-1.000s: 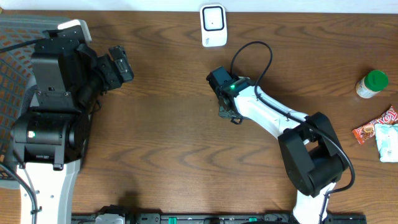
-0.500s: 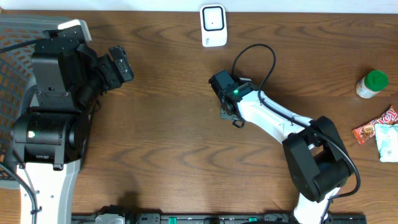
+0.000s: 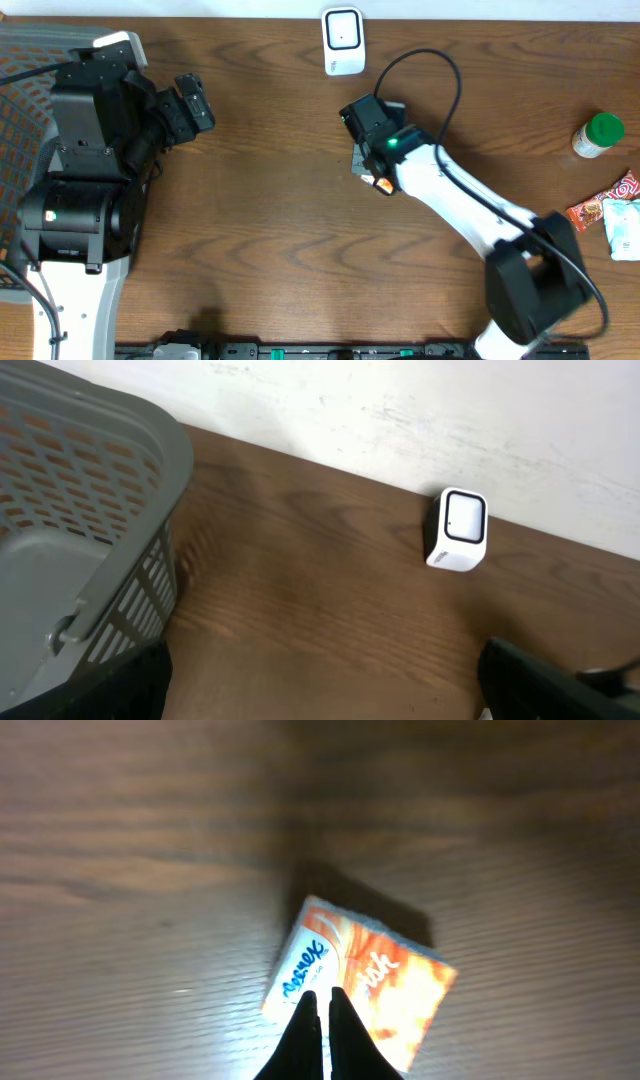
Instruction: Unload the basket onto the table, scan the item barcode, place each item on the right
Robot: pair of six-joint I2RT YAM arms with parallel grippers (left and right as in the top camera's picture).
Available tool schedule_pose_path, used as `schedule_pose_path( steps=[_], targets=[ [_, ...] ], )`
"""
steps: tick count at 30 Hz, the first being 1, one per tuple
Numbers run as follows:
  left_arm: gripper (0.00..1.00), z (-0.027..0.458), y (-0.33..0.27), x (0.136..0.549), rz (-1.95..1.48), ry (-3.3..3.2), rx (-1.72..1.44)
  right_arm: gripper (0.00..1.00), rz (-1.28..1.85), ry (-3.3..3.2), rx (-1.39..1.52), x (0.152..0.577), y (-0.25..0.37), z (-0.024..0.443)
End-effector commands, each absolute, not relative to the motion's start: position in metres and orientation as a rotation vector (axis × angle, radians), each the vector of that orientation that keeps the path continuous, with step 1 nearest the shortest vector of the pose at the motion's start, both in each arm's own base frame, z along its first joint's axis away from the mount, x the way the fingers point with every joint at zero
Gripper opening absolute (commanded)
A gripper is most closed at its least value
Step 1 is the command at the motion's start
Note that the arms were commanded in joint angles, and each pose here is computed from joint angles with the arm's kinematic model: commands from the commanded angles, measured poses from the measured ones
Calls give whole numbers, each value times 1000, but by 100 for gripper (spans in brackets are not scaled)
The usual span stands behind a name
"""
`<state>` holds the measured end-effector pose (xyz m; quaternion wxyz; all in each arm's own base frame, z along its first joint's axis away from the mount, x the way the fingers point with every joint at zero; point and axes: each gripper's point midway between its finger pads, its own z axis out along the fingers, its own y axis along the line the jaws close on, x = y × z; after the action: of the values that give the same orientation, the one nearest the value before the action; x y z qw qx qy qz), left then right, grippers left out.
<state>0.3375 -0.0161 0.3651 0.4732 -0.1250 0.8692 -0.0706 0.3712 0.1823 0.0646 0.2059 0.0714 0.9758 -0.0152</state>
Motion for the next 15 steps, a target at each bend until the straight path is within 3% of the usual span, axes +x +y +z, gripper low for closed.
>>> schedule_pose_path(
  steps=[1,6,13,14,15],
  targets=[
    [98,370,-12,338,-154,2114,-308,1,-102,2839,179,359,181,19],
    [98,370,-12,338,-154,2114,-308,1,-121,2899,188,351,181,-1],
    [98,370,-12,338,-154,2114,-308,2,-33,2817,166,363,189,41],
    [98,370,-12,338,-154,2114,-308,5,-18,2808,168,363,189,48],
    [98,370,-12,338,-154,2114,-308,15,0,2797,168,362,190,57]
  ],
)
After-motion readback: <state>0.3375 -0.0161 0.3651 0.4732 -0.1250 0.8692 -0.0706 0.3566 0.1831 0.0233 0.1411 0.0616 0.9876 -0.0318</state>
